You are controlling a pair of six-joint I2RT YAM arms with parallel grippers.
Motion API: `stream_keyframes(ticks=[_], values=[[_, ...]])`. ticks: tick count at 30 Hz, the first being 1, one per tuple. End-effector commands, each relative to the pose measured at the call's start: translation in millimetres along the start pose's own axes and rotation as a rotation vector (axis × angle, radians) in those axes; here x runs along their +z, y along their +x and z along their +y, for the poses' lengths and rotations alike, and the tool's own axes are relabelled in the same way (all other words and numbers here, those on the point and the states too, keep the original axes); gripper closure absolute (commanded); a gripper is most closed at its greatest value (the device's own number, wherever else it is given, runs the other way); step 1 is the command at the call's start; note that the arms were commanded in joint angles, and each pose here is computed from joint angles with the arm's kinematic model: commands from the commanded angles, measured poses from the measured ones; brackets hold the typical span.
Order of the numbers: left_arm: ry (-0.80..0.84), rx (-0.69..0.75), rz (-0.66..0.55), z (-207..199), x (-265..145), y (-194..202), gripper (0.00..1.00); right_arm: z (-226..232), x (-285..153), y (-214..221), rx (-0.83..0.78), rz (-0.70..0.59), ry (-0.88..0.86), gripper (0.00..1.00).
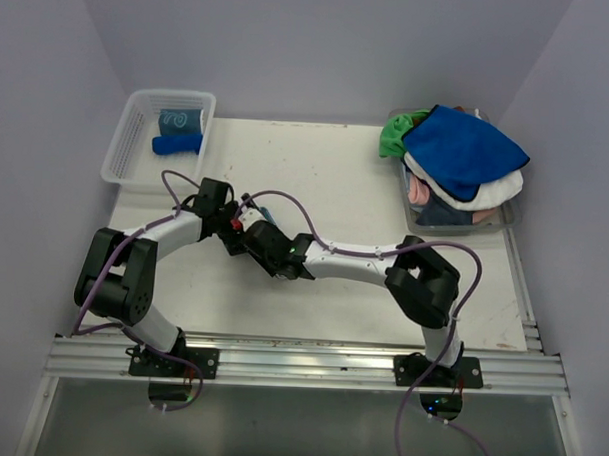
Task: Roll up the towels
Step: Roll the towel
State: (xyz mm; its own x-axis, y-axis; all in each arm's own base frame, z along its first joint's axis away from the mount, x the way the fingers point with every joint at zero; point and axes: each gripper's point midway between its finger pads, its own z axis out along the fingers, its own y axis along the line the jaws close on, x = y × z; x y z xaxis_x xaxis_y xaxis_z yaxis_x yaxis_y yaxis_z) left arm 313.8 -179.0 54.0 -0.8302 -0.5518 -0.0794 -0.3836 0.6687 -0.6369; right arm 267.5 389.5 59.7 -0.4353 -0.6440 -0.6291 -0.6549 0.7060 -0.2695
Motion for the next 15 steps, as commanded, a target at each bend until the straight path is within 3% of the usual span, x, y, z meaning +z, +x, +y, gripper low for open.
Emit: stream_keyframes(ticks=[1, 9, 15], values=[[-0.023, -0.007, 0.002, 6, -3, 1, 0.13, -6, -5, -10, 0.145, -0.024, -0.111, 0.61], [0.003, 0.007, 0.007, 3, -3, 2, 0.01, 1, -7, -9, 0.298, -0.037, -0.369, 0.67], [0.017, 0.016, 0.001, -1, -3, 0, 0.11, 15, -12, -8, 0.318, -0.036, -0.481, 0.68]])
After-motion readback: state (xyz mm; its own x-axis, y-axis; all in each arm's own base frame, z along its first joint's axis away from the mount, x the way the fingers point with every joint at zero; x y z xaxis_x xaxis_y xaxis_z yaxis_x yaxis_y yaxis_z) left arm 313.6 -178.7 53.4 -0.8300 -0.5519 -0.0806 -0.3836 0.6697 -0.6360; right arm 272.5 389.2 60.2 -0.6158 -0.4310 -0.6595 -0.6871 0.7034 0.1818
